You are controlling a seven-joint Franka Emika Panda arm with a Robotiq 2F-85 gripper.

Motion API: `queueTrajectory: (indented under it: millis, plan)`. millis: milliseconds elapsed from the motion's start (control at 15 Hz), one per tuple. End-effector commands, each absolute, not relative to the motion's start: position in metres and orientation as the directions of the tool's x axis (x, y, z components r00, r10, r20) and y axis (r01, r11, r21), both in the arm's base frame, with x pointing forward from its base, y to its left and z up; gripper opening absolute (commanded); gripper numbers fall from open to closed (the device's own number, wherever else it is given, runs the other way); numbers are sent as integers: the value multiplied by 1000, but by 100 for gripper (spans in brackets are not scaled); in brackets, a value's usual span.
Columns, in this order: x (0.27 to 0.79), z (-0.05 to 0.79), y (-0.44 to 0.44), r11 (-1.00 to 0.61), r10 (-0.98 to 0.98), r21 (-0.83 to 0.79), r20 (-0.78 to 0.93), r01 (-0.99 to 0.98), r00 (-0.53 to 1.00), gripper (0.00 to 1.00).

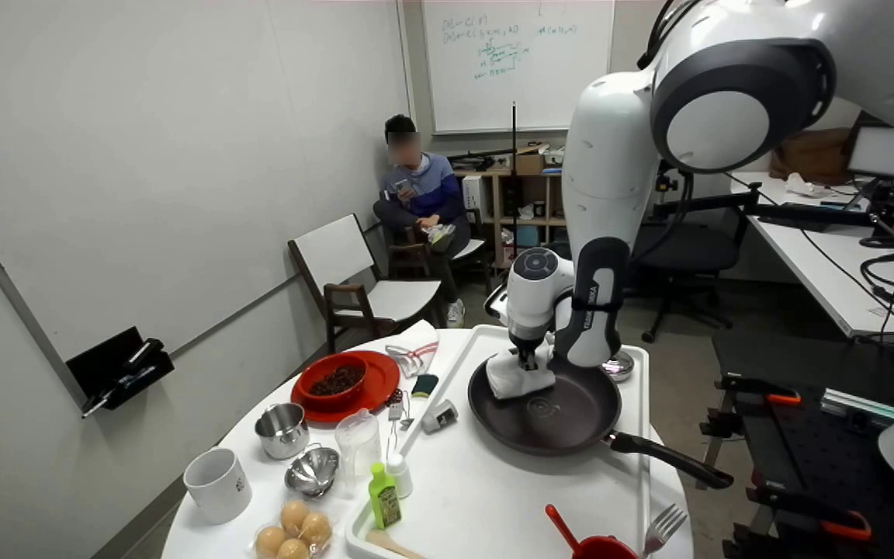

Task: Use the cloth to wipe the frying pan.

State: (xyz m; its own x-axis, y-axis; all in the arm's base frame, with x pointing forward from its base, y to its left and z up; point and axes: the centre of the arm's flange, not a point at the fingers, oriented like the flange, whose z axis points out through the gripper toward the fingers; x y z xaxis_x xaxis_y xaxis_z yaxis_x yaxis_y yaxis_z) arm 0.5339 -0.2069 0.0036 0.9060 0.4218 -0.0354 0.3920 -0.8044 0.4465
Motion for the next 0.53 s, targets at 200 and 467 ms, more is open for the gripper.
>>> queueTrajectory:
  millis: [200, 467]
  plan:
    - [536, -7, -180, -795, 441, 452, -28, 405, 897, 8]
    - [532, -9, -157, -790, 471, 431, -30, 437, 882, 8]
